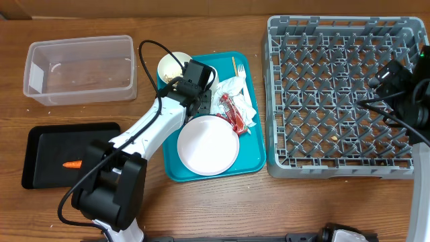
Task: Sort waste into correct bins and load items into the dishwasher rack
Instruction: 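Carry the carrot left and release it onto the black tray, then grasp the rim of the pink rice bowl with the left gripper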
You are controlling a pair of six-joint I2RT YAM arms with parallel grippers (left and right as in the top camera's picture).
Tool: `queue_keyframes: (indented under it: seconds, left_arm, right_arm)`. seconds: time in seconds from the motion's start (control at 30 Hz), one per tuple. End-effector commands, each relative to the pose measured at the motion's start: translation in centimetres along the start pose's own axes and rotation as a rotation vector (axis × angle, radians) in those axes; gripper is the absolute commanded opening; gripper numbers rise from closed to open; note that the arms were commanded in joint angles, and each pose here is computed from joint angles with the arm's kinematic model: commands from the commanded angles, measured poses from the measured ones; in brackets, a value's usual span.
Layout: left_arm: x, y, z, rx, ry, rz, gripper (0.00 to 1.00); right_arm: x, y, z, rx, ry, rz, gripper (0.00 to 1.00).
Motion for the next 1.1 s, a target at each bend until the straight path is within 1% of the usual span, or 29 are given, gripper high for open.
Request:
queue_keyframes:
  seconds: [0.0, 0.2, 0.33, 0.37, 0.4, 0.5, 0.67, 0.7, 0.73, 0.83, 0.93, 1.07]
  left_arm:
    - [1.2, 1.0, -0.4, 0.036, 0.029, 0.06, 0.63]
    - [2.7, 2.4, -0.4, 0.053, 0.018, 0.133, 0.62]
    - [2.6, 2.1, -0.3, 0.051, 0.008, 0.119, 0.62]
    - [2.6, 2.0, -0.3, 0.051, 0.001, 0.114, 0.61]
    - [2.5, 1.8, -0.2, 0.051, -0.01, 0.106, 0.56]
    - [2.5, 1.7, -0.2, 0.051, -0.012, 0.102, 0.49]
    - [2.4, 1.5, -0.1, 0.05, -0.021, 0.097, 0.46]
    - [2.4, 1.5, -0.1, 0.051, -0.021, 0.095, 0.43]
    - [2.3, 1.4, -0.1, 0.05, -0.021, 0.094, 0.37]
    - [1.7, 0.8, -0.1, 0.049, -0.021, 0.093, 0.12]
    - [0.4, -0.2, -0.1, 0.047, -0.019, 0.082, 0.04]
    - [-2.2, -1.8, 0.0, 0.027, -0.017, 0.061, 0.04]
  right_arm:
    - [-0.4, -0.3, 0.0, 0.007, -0.012, -0.015, 1.0]
    - [-0.4, -0.3, 0.0, 0.007, -0.012, -0.015, 1.0]
    - [-0.4, -0.3, 0.0, 0.007, -0.012, -0.015, 1.0]
    - [-0.4, -0.3, 0.0, 0.007, -0.012, -0.015, 1.0]
    - [-0.4, -0.3, 0.0, 0.007, -0.012, -0.015, 1.0]
    - [-0.4, -0.3, 0.0, 0.007, -0.012, -0.015, 1.0]
    - [-0.4, -0.3, 0.0, 0.007, -0.011, -0.015, 1.0]
    - [-0.4, -0.3, 0.0, 0.007, -0.012, -0.015, 1.0]
    - [-0.4, -0.3, 0.0, 0.007, -0.012, -0.015, 1.0]
    - [-0.4, -0.3, 0.0, 0.007, -0.011, -0.015, 1.0]
    - [-0.4, -0.3, 0.0, 0.007, -0.012, -0.015, 1.0]
    - [-0.4, -0.3, 0.0, 0.007, -0.012, -0.015, 1.0]
Point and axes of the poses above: each gripper's point midway between its finger pads, its own x axis out along the fingers, its own z axis along the line the jaws close on, y = z × x, the point moved 7 cm from there along -x, back along the fingers, and after that the axes turned 7 degrees about x, right-handed, at the moved point
